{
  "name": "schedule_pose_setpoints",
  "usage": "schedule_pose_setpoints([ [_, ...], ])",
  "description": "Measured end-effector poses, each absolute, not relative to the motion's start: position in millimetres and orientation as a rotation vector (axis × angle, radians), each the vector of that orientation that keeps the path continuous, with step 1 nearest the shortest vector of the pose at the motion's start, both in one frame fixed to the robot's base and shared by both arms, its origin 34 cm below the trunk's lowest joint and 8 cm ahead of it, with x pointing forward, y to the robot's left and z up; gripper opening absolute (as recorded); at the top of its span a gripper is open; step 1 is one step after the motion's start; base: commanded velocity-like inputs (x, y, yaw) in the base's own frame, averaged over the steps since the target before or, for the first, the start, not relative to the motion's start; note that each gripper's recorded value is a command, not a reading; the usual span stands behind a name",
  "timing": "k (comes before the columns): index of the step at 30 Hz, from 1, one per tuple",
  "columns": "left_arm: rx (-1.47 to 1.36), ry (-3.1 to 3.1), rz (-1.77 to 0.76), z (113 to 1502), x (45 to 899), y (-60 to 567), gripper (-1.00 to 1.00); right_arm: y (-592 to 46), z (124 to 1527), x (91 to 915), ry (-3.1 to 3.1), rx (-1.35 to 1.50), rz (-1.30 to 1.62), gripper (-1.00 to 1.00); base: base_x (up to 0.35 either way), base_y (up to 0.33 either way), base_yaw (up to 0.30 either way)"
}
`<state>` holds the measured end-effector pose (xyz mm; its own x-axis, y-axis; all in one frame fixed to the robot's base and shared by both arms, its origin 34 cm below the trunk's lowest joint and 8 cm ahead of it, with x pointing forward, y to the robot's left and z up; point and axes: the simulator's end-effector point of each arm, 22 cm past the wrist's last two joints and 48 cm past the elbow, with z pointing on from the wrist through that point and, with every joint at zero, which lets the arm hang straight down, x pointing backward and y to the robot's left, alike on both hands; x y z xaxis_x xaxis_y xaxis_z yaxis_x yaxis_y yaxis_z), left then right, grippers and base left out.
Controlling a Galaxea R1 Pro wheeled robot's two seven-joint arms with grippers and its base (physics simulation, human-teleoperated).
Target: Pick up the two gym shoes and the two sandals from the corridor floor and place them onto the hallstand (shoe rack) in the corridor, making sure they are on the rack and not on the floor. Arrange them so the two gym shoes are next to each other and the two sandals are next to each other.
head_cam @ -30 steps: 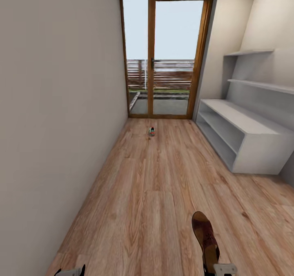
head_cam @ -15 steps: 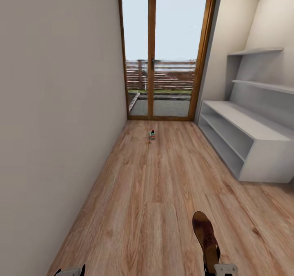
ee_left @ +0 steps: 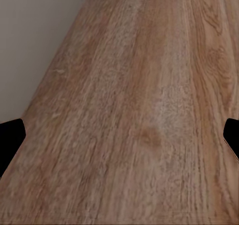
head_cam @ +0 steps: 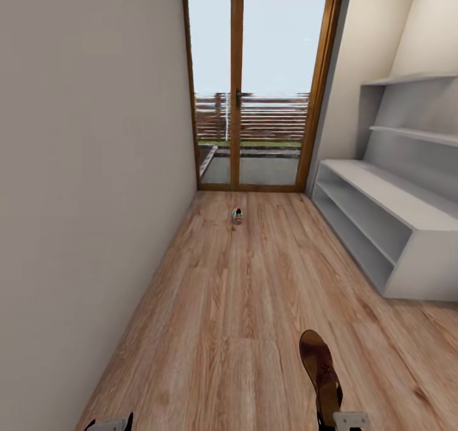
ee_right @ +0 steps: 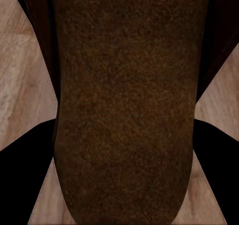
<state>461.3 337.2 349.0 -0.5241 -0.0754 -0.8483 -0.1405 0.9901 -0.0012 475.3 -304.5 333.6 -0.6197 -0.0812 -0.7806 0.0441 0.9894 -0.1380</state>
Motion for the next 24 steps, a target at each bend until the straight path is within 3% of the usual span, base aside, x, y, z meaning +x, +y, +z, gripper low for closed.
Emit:
schedule_pose_setpoints([
  [13, -0.150, 2.124, 0.081, 349.0, 461.3, 336.5, 1.00, -304.3, 333.3, 475.0, 2.233, -0.025, -0.179, -1.00, 0.340, -0.009, 0.000],
  [24, -0.150, 2.124, 0.080, 349.1, 461.4, 336.4, 1.00, -304.2, 333.3, 475.0, 2.233, -0.025, -0.179, -1.00, 0.327, -0.125, 0.000],
])
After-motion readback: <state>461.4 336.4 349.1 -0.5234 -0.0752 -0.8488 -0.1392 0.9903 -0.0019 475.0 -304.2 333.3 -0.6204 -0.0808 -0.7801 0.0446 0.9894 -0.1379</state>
